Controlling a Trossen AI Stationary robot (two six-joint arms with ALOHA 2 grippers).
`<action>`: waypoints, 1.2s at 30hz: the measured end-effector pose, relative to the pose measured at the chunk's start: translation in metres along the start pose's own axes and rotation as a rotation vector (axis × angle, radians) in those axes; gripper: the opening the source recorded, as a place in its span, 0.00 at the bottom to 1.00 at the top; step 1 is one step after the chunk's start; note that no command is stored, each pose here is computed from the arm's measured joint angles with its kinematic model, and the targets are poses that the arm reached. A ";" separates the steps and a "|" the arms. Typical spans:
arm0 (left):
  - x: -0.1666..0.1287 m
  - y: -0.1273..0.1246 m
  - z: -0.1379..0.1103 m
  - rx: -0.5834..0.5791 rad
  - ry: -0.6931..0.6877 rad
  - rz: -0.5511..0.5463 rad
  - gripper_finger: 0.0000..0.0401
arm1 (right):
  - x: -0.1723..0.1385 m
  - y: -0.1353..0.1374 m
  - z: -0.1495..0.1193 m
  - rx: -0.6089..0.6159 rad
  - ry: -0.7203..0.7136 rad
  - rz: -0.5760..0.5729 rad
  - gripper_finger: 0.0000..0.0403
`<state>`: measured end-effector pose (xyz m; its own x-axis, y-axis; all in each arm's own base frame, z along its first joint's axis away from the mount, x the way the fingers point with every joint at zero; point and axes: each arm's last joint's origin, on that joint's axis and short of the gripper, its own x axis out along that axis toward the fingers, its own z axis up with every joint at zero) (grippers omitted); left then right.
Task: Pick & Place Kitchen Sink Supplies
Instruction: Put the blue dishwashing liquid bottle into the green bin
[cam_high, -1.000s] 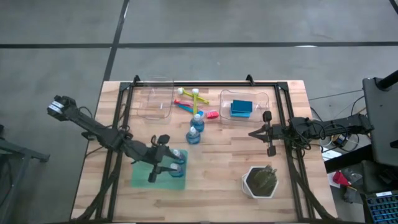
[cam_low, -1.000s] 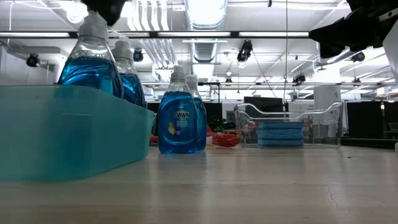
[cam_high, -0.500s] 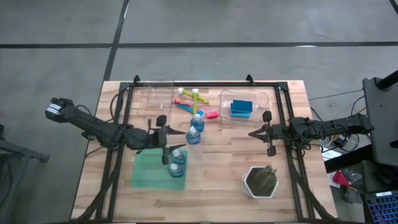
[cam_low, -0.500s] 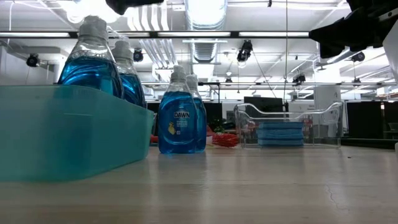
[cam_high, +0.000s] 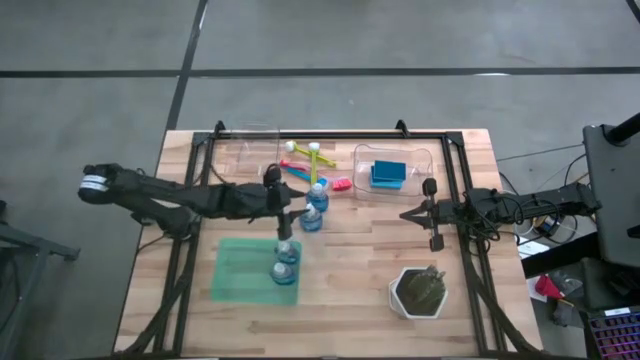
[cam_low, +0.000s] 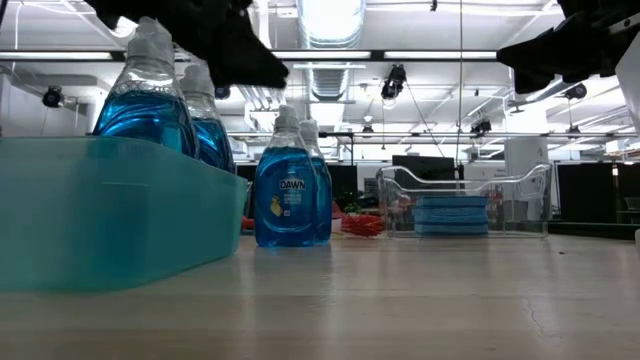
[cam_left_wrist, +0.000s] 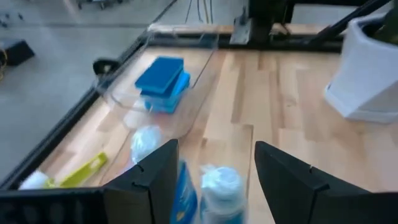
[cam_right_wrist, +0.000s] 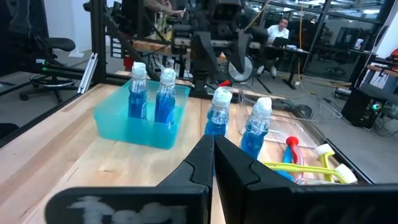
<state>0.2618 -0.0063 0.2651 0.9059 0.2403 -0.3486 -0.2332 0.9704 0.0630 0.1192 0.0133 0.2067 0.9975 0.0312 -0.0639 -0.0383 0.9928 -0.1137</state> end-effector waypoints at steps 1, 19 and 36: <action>0.003 0.001 -0.002 -0.002 0.013 0.000 0.51 | 0.000 0.000 0.000 0.000 0.000 0.000 0.02; 0.041 -0.002 -0.032 -0.012 0.158 -0.007 0.51 | 0.000 0.000 0.000 0.000 0.000 0.000 0.02; 0.023 0.002 -0.015 -0.009 0.073 -0.012 0.31 | 0.000 0.000 0.000 0.002 0.000 0.000 0.02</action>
<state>0.2773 0.0008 0.2431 0.8804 0.2262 -0.4168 -0.2262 0.9728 0.0501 0.1192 0.0134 0.2067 0.9975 0.0312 -0.0639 -0.0383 0.9930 -0.1118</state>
